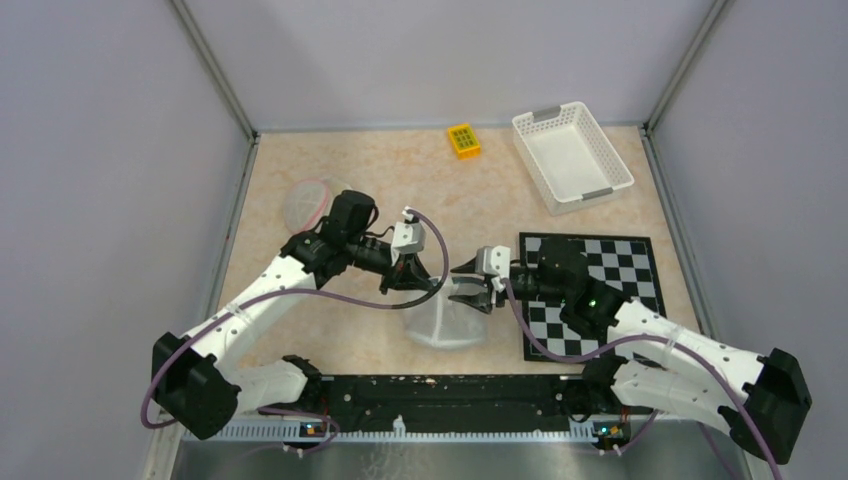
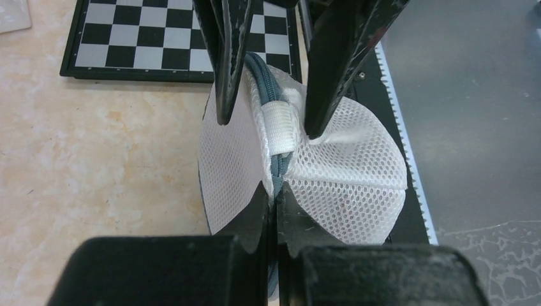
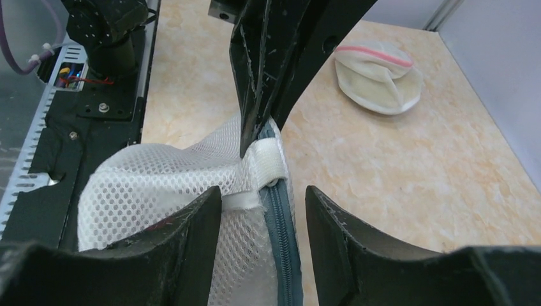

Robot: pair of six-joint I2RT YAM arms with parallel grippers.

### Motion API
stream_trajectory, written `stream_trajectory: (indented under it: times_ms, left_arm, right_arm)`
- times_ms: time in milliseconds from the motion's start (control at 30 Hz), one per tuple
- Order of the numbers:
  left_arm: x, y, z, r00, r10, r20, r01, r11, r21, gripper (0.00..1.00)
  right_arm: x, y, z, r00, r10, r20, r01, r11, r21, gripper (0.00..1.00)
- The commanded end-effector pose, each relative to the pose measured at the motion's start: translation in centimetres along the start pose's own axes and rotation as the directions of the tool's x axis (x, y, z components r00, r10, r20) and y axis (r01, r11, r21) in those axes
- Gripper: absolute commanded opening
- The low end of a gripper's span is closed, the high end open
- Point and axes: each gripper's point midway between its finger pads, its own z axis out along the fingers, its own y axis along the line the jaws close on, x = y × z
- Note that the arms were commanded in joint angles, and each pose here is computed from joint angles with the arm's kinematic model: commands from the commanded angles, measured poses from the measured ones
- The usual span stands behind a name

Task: Unzip the laundry bag and remove the bra
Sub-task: Unzip the laundry bag at the center of the board.

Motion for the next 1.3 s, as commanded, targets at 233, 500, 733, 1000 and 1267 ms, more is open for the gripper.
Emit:
stream_trajectory:
  times_ms: [233, 500, 733, 1000, 1267]
  left_arm:
    - [-3.3, -2.0, -0.5, 0.992, 0.032, 0.123, -0.046, 0.992, 0.114, 0.00]
    - [-3.4, -1.2, -0.1, 0.990, -0.045, 0.133, 0.032, 0.995, 0.095, 0.09]
    - [-3.1, -1.1, -1.7, 0.949, -0.253, 0.190, 0.230, 0.964, 0.134, 0.48]
    - [-2.4, -0.9, -2.0, 0.882, -0.400, 0.251, 0.389, 0.917, 0.092, 0.57]
    - [-2.7, 1.1, -2.0, 0.809, -0.497, 0.313, 0.508, 0.860, 0.052, 0.65]
  right_arm:
    - [-1.0, 0.6, -0.1, 0.992, -0.105, 0.071, 0.106, 0.994, -0.019, 0.34]
    - [-2.2, 0.6, 0.2, 0.986, -0.106, 0.127, 0.110, 0.994, -0.023, 0.05]
    - [-2.6, -0.4, -0.3, 0.987, -0.061, 0.150, 0.052, 0.997, 0.060, 0.00]
    - [-1.8, 0.0, -0.7, 0.986, 0.000, 0.168, -0.014, 0.997, 0.080, 0.00]
    - [-1.1, -0.2, -0.6, 0.985, 0.068, 0.161, -0.084, 0.992, 0.094, 0.00]
